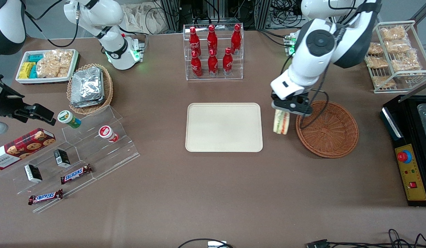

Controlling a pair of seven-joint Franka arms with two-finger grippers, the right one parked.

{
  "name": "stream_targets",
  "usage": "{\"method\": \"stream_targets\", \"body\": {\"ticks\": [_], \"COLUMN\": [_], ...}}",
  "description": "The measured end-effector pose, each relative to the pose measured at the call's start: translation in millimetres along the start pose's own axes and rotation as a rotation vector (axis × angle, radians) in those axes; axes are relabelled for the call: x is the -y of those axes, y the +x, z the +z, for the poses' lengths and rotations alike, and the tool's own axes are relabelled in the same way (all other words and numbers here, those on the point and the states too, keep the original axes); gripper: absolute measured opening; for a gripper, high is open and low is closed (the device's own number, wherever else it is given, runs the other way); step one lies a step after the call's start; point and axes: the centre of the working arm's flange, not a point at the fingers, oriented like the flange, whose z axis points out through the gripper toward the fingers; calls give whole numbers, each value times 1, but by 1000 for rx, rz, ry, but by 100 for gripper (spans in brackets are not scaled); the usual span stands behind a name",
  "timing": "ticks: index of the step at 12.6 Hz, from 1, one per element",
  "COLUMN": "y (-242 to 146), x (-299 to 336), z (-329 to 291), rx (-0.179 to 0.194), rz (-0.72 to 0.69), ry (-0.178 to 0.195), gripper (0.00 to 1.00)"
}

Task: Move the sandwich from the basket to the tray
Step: 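Carry the held sandwich over the cream tray with the left gripper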

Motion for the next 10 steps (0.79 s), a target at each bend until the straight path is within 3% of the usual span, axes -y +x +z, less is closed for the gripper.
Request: {"method": "stream_targets", "body": {"ticks": [4,8,10], "y": [4,11,12], "x": [-55,-83,-90], "z": [31,82,112], "rx": [4,-8,7], "rz": [-11,-86,-102], "ry": [-41,-16,-7], "gripper": [18,18,18]}}
